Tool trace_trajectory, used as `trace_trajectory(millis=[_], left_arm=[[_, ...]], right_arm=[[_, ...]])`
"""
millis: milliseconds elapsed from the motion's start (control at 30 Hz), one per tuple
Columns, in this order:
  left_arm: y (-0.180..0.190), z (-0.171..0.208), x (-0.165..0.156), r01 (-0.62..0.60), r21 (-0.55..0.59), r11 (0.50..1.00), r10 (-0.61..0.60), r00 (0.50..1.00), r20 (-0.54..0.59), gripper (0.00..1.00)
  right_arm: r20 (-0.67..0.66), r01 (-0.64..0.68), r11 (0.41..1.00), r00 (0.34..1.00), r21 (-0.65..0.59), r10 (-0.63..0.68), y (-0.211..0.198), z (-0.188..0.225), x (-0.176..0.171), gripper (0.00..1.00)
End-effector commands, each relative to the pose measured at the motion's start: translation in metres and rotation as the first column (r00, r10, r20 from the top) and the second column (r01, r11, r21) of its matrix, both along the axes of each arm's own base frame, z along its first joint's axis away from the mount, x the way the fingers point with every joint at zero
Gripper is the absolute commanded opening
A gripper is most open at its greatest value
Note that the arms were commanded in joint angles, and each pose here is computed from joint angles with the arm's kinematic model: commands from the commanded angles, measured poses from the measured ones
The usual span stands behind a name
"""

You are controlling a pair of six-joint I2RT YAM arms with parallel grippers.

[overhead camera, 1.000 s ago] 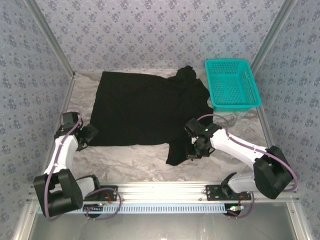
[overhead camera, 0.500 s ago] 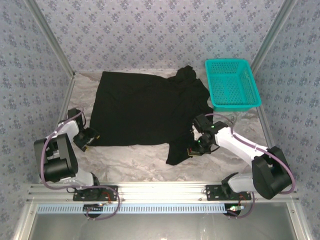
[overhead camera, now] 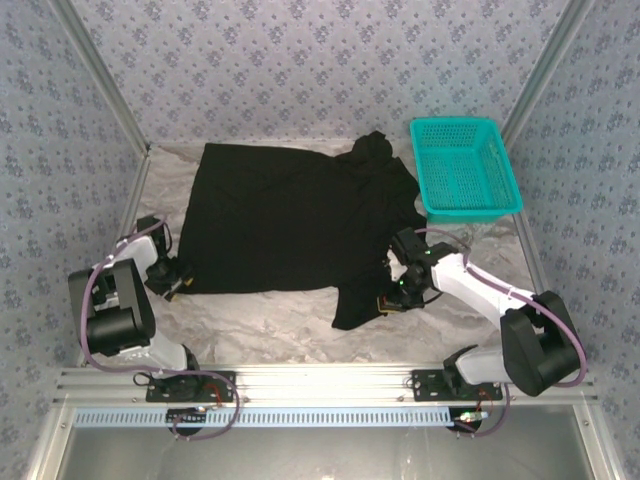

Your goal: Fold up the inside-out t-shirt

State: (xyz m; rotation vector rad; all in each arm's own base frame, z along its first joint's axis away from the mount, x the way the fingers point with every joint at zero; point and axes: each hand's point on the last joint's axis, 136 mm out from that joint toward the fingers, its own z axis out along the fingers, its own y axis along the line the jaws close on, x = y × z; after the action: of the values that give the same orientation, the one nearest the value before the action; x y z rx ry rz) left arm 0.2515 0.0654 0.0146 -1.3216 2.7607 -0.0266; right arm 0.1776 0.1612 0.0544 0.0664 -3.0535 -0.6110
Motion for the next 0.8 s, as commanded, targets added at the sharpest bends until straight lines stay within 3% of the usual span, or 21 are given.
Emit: trace_trajectory(millis=[0, 100, 400, 667, 767], left_arm=[[0.011, -0.005, 0.029, 0.000, 0.034, 0.999, -0.003, 0.996, 0.086, 0.32], [0.009, -0.004, 0.030, 0.008, 0.028, 1.000, -0.010, 0.996, 0.086, 0.25], [-0.002, 0.011, 0.014, 0.046, 0.014, 0.999, -0.047, 0.993, 0.107, 0.16], [-0.010, 0.035, -0.002, 0.115, 0.006, 0.993, -0.115, 0.986, 0.119, 0.00], [-0.013, 0.043, -0.008, 0.146, -0.002, 0.989, -0.145, 0.982, 0.123, 0.00]], right_arm=[[-0.007, -0.012, 1.000, 1.000, 0.006, 0.012, -0.001, 0.000, -0.001, 0.00], [-0.008, -0.007, 1.000, 1.000, -0.005, 0.007, -0.004, -0.001, -0.002, 0.00], [0.063, 0.000, 1.000, 0.998, 0.018, -0.001, -0.014, 0.023, -0.011, 0.00], [0.158, 0.095, 0.994, 0.982, 0.062, -0.104, -0.030, 0.065, -0.033, 0.00], [0.196, 0.162, 0.984, 0.965, 0.078, -0.174, -0.041, 0.084, -0.042, 0.00]])
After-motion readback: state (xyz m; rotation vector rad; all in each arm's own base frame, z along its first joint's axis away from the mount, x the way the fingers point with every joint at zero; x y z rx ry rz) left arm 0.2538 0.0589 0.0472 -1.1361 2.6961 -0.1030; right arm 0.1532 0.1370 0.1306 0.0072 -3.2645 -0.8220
